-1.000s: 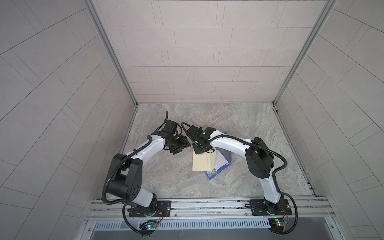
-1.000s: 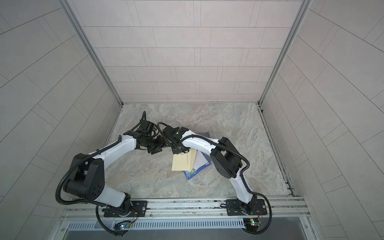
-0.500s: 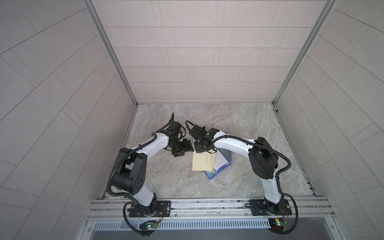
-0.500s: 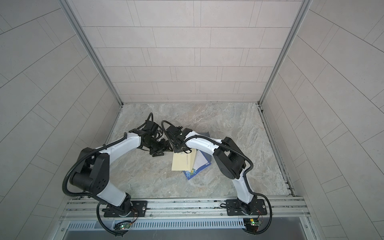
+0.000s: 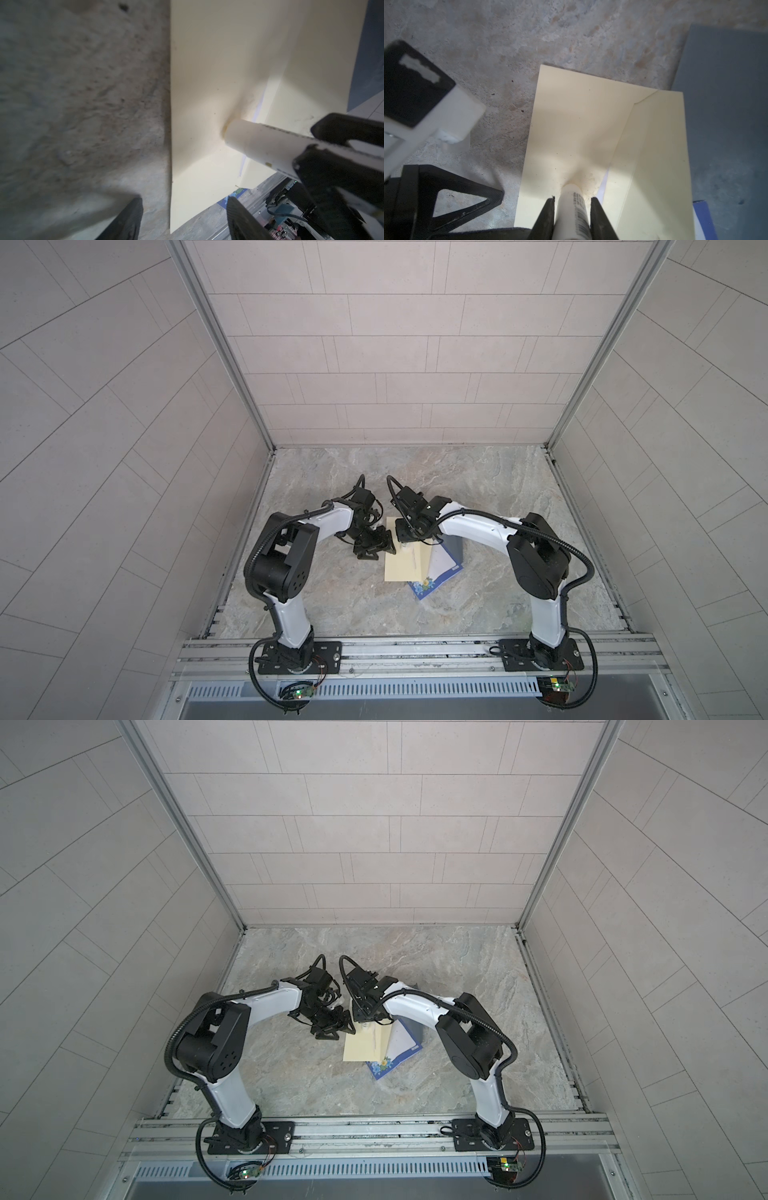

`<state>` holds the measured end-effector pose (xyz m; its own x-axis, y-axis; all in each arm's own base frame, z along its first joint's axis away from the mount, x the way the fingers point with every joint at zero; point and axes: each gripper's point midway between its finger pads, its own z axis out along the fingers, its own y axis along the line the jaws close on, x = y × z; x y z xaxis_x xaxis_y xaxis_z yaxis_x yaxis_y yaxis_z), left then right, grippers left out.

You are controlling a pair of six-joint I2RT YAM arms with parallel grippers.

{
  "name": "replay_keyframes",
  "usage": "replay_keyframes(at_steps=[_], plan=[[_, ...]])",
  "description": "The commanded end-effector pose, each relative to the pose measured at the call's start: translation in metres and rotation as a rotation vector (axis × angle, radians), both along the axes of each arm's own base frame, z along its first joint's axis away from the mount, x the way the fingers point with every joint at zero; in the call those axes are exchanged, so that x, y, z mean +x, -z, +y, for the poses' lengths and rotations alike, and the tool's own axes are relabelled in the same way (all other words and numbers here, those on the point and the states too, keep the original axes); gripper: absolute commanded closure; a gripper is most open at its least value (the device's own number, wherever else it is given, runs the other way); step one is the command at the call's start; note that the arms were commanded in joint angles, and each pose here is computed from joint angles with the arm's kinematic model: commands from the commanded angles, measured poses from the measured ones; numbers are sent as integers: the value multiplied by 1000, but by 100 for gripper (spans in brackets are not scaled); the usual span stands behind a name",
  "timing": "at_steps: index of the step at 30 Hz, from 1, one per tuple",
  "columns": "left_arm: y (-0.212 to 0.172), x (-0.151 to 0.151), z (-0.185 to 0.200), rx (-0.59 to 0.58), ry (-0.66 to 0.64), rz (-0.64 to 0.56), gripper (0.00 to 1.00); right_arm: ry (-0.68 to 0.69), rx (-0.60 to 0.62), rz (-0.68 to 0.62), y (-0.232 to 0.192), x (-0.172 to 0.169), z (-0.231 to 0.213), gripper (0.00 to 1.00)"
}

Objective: Place the letter into the envelope and seal it

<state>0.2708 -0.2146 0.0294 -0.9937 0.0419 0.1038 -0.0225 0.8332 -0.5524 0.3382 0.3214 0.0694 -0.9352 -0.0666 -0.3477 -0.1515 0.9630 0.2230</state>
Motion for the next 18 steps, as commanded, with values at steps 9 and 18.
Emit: replay_keyframes(at_steps=[9,18], plan=[[22,1,-13,-53,65,7,54,41,-71,75,23,-16,-26,100],[21,10,-12,-36,40,-21,94,7,-101,49,19,-18,-19,100]])
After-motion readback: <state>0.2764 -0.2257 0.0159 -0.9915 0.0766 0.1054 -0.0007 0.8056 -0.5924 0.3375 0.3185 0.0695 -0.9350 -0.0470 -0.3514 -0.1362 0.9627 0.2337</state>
